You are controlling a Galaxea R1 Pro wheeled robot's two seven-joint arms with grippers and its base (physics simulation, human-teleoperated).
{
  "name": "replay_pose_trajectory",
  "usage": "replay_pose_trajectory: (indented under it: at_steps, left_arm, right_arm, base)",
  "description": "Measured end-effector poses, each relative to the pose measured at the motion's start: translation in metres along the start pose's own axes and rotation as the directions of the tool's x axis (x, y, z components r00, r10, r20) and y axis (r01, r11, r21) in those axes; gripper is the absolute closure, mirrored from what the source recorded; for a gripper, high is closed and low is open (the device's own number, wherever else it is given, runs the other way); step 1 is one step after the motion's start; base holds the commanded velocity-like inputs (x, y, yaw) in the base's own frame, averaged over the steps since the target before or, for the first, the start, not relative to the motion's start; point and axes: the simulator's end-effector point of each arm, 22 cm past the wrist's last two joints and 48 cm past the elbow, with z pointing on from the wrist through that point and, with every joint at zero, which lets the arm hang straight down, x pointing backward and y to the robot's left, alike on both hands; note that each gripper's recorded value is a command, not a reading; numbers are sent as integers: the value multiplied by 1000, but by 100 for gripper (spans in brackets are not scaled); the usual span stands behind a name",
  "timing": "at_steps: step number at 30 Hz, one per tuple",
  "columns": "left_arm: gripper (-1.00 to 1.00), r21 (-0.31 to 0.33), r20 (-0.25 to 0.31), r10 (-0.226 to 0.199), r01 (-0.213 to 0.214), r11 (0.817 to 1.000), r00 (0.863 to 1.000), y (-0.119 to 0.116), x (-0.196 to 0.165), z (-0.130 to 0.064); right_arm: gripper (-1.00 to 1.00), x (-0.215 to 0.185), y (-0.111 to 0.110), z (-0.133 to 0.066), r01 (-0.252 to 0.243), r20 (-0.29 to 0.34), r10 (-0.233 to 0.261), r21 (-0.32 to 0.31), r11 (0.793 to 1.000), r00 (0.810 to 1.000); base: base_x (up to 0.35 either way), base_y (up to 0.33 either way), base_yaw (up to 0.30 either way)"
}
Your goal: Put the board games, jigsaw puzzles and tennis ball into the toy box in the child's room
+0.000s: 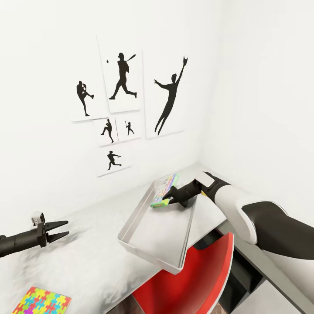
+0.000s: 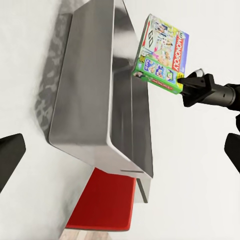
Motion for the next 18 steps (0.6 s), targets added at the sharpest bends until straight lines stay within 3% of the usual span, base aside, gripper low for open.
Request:
replay_pose_trajectory:
  at_steps: [9,12,18]
  left_arm:
    - [-100,0,0,1,-1,1000,1000,0,0,0]
    - [-100,1,1,0,0,1000,1000,0,0,0]
    - [-100,1,2,1,-1,1000,1000,0,0,0]
  right_arm:
    - [100,-1,0,-1,-8,2,8,-14,1000,1000]
    - [100,2,-12,2,-24,-4,24,-15,1000,1000]
    - [100,-1,-16,-2,-60,2,60,-91,994,998]
  base:
    - [0,0,0]
    - [0,0,0]
    - [0,0,0]
